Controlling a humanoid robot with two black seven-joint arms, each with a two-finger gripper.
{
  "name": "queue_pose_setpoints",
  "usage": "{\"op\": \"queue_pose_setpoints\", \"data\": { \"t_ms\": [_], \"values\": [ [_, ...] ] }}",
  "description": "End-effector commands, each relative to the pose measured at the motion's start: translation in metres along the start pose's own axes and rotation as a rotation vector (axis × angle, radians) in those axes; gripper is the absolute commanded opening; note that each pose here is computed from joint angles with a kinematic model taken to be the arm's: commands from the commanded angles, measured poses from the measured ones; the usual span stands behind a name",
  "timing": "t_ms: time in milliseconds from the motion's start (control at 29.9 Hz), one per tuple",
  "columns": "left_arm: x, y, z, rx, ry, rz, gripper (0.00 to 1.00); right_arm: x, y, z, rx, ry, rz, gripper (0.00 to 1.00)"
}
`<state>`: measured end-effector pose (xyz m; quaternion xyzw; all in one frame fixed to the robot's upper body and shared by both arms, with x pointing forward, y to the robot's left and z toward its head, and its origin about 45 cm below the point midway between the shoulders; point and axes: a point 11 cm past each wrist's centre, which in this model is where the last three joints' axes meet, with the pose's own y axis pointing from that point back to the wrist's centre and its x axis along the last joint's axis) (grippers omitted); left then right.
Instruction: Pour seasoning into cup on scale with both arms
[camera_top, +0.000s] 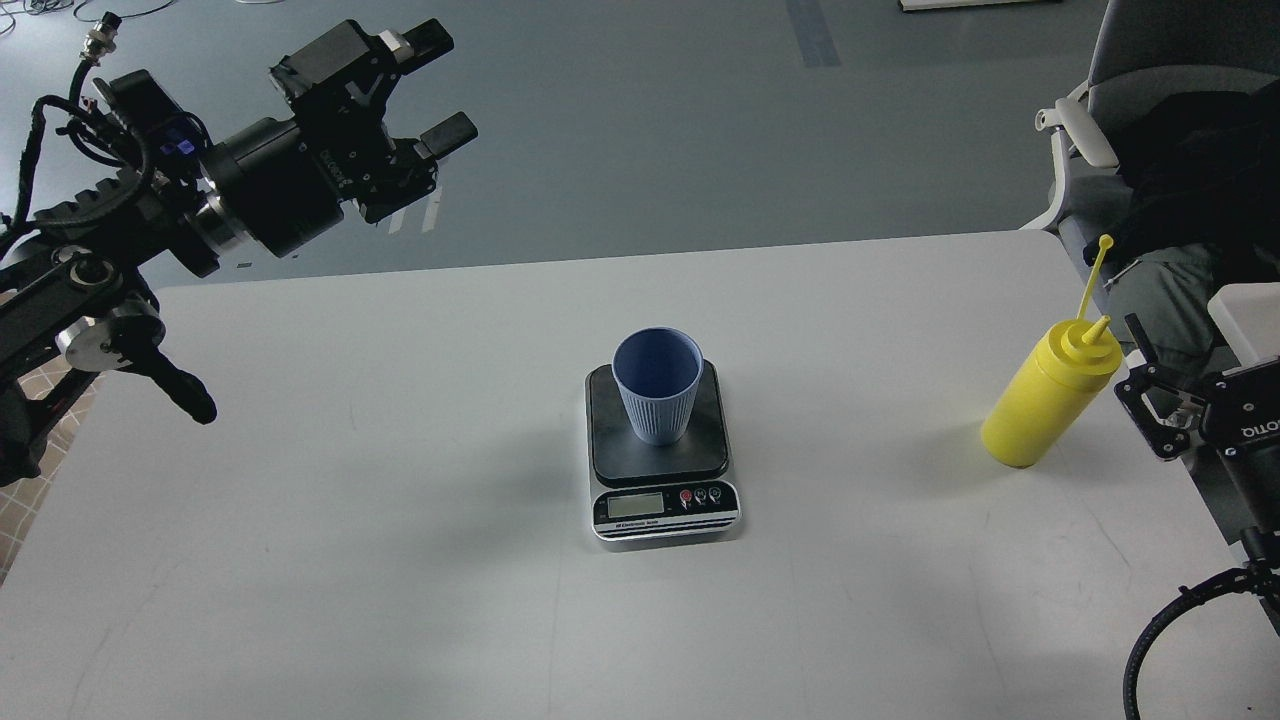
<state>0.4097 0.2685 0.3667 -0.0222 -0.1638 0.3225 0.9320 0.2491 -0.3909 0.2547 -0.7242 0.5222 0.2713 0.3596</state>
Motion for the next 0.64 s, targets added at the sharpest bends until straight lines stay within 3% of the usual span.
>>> {"op": "queue_pose_setpoints", "data": {
  "t_ms": [0, 134, 234, 401, 602],
  "values": [
    [0.009, 0.001, 0.013, -0.034, -0.016, 0.025, 0.98, -0.032, -0.046, -0.035, -0.011, 0.150, -0.137, 0.99],
    [0.019, -0.001, 0.031, -0.090, -0.031, 0.054, 0.98, -0.085, -0.108, -0.054, 0.003, 0.345, -0.286, 0.99],
    [0.021, -0.006, 0.041, -0.129, -0.032, 0.060, 0.98, -0.108, -0.150, -0.031, -0.039, 0.414, -0.346, 0.99],
    [0.023, -0.008, 0.050, -0.165, -0.033, 0.071, 0.98, -0.144, -0.185, -0.008, -0.069, 0.456, -0.447, 0.99],
    [0.024, -0.010, 0.054, -0.190, -0.019, 0.078, 0.98, -0.140, -0.194, 0.004, -0.068, 0.417, -0.430, 0.99]
  ]
}}
